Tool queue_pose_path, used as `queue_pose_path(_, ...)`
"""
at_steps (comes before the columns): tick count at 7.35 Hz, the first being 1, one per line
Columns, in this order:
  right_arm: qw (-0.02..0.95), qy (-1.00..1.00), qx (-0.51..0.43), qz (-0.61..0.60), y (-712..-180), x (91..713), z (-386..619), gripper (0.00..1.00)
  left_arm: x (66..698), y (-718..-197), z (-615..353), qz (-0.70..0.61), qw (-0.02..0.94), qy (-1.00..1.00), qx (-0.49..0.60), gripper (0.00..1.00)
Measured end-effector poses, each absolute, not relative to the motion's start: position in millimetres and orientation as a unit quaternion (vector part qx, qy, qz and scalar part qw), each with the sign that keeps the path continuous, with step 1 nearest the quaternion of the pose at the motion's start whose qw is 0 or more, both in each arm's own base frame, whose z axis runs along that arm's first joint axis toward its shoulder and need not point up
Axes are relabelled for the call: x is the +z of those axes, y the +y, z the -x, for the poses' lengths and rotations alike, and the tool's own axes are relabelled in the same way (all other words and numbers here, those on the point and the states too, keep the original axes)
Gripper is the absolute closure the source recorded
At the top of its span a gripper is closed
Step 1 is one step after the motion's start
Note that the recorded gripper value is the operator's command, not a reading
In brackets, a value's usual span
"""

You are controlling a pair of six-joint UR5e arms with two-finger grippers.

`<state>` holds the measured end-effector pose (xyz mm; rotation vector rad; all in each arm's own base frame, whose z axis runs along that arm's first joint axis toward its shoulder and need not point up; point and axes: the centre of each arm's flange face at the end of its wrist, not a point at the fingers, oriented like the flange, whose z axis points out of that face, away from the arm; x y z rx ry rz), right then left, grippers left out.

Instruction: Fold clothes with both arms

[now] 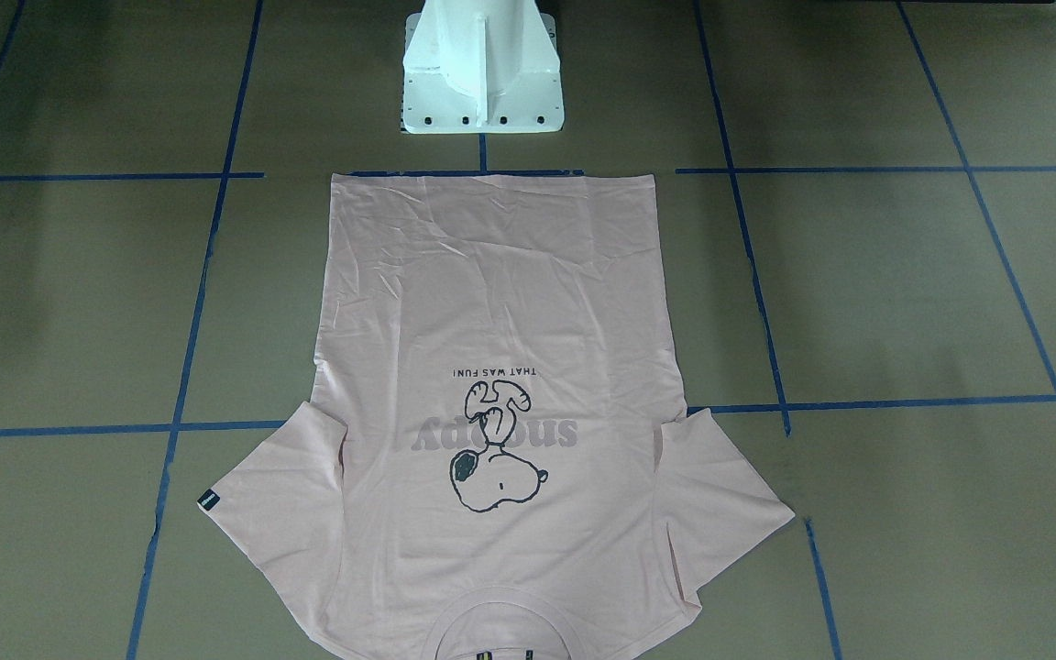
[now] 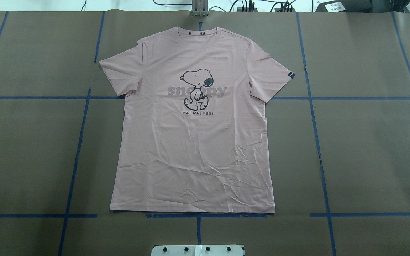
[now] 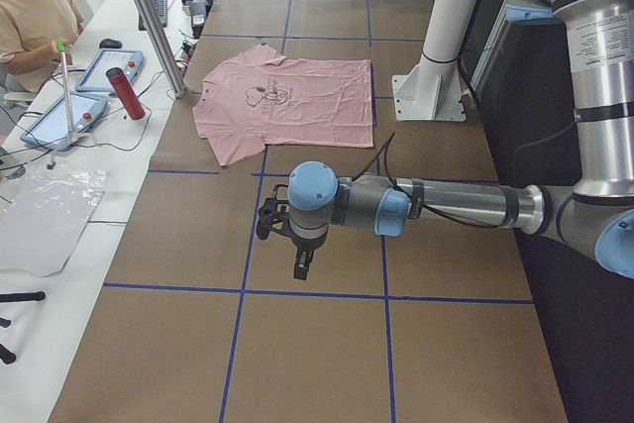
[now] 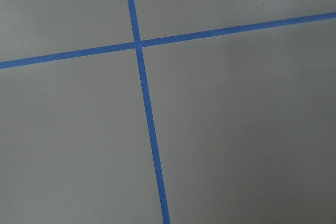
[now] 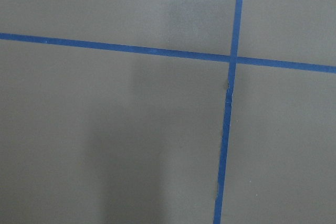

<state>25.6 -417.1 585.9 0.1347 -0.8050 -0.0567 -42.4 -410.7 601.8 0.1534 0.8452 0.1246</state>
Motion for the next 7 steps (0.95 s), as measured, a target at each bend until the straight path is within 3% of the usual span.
queue_pose_path(7, 0.914, -0.399, -0.042, -0.067, -418.4, 590.4, -6.9, 0.00, 581.8, -410.8, 45.6, -0.096, 0.905, 0.407, 0.072, 0.00)
